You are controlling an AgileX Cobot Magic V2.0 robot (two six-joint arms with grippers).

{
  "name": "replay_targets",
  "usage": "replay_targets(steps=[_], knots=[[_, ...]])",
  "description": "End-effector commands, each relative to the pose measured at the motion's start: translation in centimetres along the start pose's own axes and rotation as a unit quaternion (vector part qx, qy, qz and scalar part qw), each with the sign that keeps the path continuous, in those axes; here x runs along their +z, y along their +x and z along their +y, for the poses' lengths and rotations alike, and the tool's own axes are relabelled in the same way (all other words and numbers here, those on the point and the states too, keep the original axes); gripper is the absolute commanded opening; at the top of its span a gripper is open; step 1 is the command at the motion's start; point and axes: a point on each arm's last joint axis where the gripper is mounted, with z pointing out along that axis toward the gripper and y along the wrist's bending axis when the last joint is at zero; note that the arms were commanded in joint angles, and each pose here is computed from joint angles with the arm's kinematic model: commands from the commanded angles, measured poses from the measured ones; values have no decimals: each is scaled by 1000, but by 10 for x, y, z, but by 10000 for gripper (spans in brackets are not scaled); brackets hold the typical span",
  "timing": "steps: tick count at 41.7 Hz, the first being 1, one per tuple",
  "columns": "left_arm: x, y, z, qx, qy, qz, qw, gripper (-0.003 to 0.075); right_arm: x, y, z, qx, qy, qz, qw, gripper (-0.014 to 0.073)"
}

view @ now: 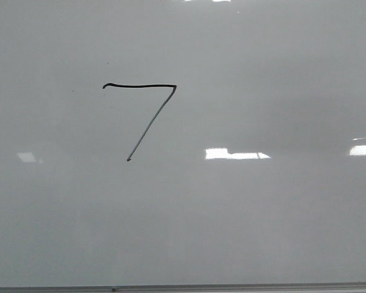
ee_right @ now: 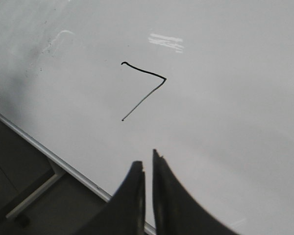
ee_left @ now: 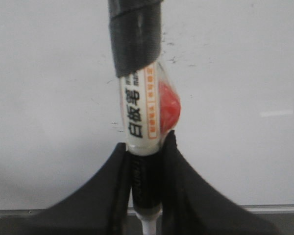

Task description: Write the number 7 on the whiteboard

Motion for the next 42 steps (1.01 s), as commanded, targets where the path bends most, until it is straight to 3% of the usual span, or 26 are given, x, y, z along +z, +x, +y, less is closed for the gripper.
replay_targets(steps=[1,16,19,23,25,31,37,42], knots=[[12,-14,-1,-18,8,-39,999,-3,-10,-4,-3,12,33,-62,997,-64],[109,-22,-17,-55,48,-78,994,10,-12,0,-3,11,39,-68,997,-68],[113,-22,-18,-60,49,-78,994,71,-12,0,-3,11,39,-68,997,-68],[117,-19,-18,-60,49,-69,995,248,-12,0,-3,11,38,-67,997,-68],[118,-18,-19,-60,49,-65,995,302,-12,0,-3,11,38,-67,997,-68],[119,-18,-19,-59,50,-64,995,317,-12,0,-3,11,38,-67,997,-68],[94,-23,-14,-60,44,-64,995,484,-12,0,-3,11,40,-69,997,-68],[64,-31,-10,-61,39,-101,992,482,-12,0,-3,11,40,-69,997,-68]])
